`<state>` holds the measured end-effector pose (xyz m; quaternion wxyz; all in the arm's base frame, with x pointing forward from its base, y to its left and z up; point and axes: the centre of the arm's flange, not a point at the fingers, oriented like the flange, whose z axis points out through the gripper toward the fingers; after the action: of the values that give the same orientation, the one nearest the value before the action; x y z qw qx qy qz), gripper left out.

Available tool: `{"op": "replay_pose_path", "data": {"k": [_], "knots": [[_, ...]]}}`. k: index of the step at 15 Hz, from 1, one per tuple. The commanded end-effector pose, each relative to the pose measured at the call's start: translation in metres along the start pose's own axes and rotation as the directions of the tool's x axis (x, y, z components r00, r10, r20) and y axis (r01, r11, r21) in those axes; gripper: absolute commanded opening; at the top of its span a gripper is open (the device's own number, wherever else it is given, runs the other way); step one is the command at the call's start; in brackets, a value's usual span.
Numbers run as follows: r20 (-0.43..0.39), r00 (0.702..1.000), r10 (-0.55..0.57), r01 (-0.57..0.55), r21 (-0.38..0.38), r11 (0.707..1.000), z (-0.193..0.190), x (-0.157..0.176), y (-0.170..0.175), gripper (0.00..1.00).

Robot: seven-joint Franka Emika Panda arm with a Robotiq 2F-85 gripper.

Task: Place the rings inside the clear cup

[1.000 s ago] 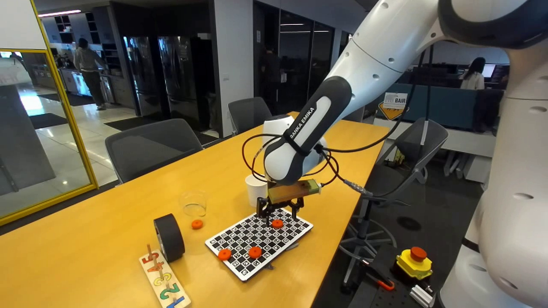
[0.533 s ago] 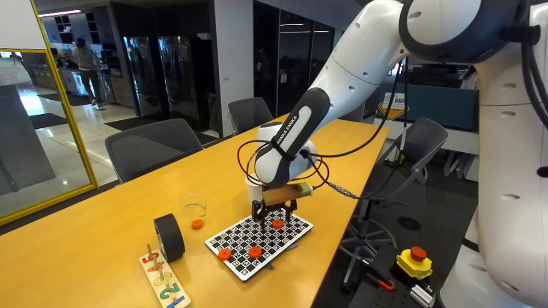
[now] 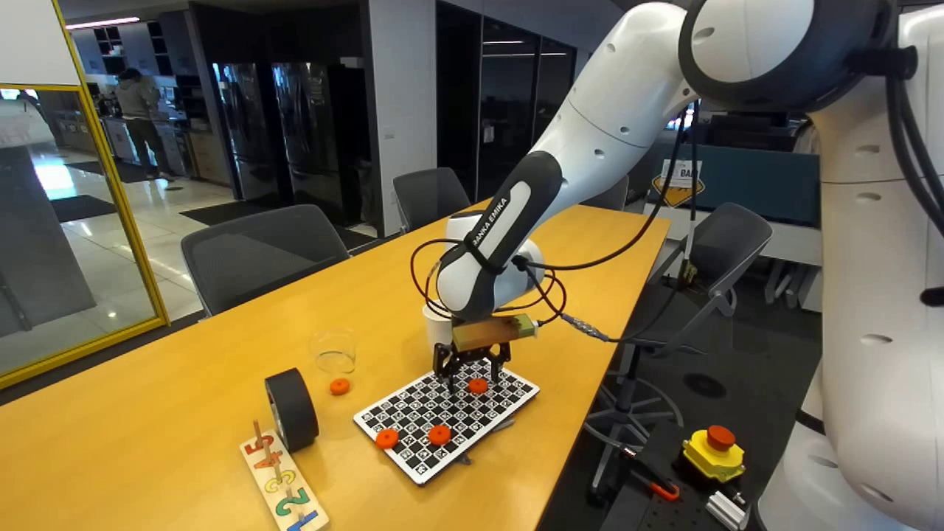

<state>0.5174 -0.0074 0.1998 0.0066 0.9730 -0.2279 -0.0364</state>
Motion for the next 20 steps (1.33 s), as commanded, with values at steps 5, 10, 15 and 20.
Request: {"op": "replay_pose_path", "data": {"k": [5, 10, 15, 20], "knots": [[-0.009, 1.0, -0.006, 0.006, 0.017, 1.0, -0.0276, -0.0173, 0.0093, 1.0], [0.015, 1.0, -0.009, 0.009, 0.009, 1.0, -0.0264, -0.0213, 0.0109, 1.0], [0.036, 0.999, -0.011, 0.011, 0.002, 1.0, -0.0225, -0.0219, 0.0112, 1.0], [0.025, 1.0, -0.006, 0.006, 0.002, 1.0, -0.0207, -0.0164, 0.0089, 1.0]]}}
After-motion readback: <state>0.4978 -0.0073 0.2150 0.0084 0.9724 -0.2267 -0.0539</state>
